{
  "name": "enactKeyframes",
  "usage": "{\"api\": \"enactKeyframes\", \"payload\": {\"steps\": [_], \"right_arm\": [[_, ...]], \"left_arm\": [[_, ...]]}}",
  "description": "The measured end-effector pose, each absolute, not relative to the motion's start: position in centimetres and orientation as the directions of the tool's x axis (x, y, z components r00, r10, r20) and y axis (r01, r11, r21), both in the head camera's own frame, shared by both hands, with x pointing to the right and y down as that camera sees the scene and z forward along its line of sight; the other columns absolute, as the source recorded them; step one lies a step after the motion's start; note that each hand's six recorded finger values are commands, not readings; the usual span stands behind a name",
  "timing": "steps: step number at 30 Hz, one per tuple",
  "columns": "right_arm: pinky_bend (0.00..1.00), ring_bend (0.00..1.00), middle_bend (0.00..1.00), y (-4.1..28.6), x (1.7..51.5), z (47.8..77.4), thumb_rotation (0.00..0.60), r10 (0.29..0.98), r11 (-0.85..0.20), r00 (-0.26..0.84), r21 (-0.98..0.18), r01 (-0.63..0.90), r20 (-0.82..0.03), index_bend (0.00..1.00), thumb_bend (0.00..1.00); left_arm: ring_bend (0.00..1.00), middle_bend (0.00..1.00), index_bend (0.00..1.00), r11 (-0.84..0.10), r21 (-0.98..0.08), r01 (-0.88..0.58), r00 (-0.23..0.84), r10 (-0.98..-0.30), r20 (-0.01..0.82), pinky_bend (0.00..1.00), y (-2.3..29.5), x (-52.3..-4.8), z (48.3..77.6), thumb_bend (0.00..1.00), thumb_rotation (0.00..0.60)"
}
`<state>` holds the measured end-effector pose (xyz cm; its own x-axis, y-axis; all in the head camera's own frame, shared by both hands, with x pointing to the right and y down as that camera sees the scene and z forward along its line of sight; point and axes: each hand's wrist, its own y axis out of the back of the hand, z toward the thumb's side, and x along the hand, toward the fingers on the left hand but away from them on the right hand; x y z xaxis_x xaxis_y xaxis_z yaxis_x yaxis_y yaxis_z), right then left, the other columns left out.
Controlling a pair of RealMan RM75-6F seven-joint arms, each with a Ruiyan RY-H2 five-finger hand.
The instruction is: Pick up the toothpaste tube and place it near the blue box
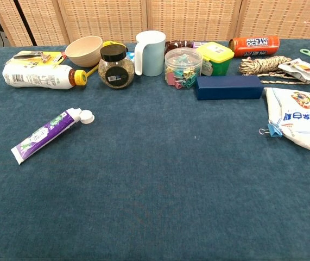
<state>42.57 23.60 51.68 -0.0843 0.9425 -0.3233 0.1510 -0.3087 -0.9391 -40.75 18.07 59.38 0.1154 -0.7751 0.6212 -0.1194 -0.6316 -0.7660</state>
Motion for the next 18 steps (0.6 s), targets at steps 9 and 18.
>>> {"api": "enactKeyframes", "payload": {"steps": [9,18], "right_arm": [[0.0,0.0,0.0,23.8,42.8,51.1,0.6,0.945,-0.298,-0.094,-0.943,0.144,-0.313,0.05,0.0],[0.01,0.0,0.0,24.0,43.0,50.7,0.6,0.945,-0.294,-0.105,-0.946,0.139,-0.309,0.05,0.0]], "left_arm": [[0.25,0.15,0.19,-0.707,-0.693,-0.141,0.178,-0.706,0.685,0.23,15.9,-37.2,63.5,0.24,0.6],[0.29,0.19,0.22,-0.737,-0.667,-0.11,0.25,-0.67,0.699,0.27,15.2,-33.4,65.5,0.24,0.6]]}}
